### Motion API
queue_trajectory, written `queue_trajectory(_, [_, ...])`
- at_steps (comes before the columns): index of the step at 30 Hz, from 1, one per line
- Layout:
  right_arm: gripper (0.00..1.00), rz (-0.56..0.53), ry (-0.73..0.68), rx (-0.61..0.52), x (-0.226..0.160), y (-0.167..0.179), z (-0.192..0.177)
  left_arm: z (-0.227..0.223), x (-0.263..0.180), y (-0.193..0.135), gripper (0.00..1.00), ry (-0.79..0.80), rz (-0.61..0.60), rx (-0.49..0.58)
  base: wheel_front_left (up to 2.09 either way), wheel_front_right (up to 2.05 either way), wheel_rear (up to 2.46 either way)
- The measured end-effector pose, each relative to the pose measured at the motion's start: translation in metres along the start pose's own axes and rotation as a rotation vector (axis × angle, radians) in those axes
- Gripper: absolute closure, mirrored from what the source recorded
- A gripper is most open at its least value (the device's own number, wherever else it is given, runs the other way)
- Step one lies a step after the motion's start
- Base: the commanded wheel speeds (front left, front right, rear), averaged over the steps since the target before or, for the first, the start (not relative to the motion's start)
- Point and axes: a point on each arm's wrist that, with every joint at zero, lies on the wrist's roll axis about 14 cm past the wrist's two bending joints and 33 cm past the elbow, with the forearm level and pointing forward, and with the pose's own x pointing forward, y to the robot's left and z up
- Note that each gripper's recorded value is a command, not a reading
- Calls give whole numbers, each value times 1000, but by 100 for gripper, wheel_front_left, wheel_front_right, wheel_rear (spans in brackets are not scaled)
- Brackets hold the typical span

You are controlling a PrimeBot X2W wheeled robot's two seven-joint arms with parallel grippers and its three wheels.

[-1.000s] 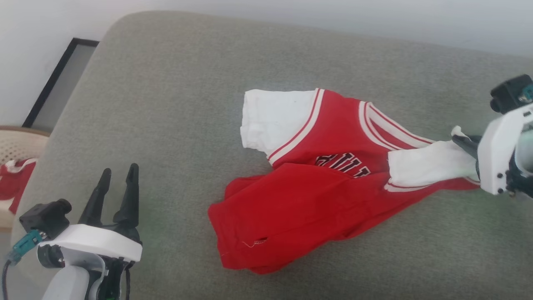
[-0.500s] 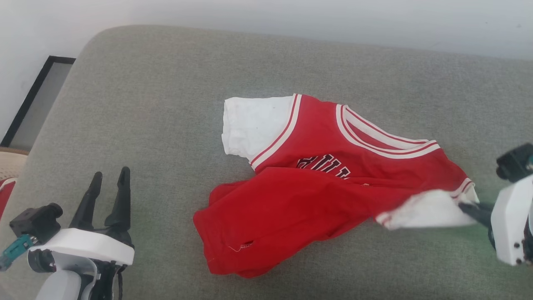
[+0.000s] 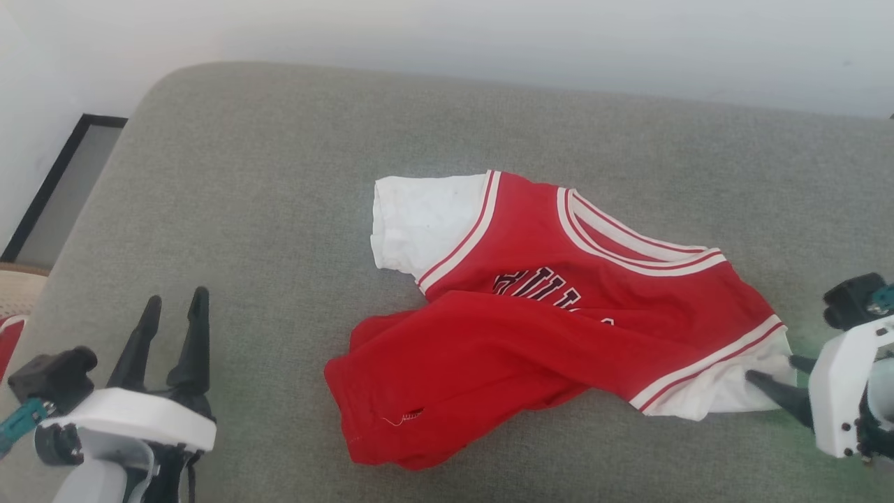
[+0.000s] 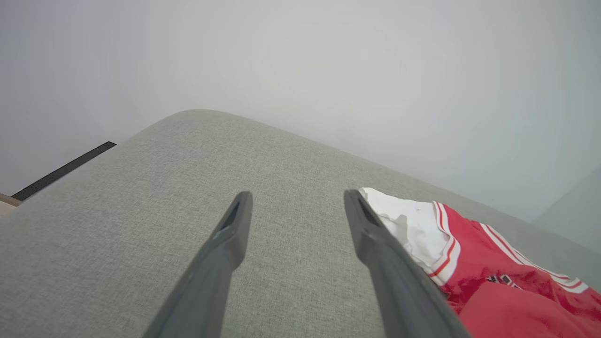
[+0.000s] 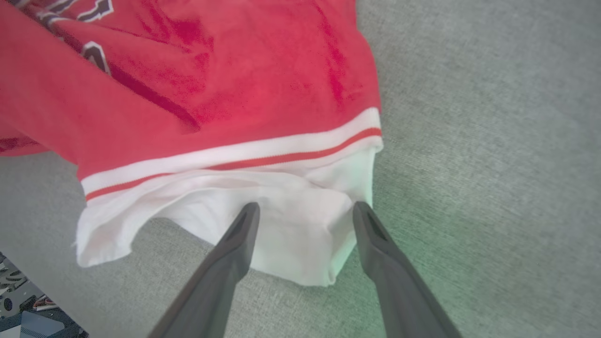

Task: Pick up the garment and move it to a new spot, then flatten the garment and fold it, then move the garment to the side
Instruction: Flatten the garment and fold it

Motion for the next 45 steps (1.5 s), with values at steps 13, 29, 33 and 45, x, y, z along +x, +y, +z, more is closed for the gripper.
queue_trajectory(13, [0, -77, -23, 100, -16, -8, 3, 8, -26, 13, 0, -20, 37, 10, 0, 0, 0])
queue_trajectory(29, [0, -127, 81, 105, 12, 10, -19, 7, -37, 20, 0, -14, 65, 10, 0, 0, 0])
queue_trajectory(33, [0, -128, 107, 106, 26, 10, -18, 3, -36, 21, 0, -5, 76, 8, 0, 0, 0])
queue_trajectory(45, [100, -138, 128, 10, 36, 6, -6, 1, -36, 29, 0, 2, 99, 9, 0, 0, 0])
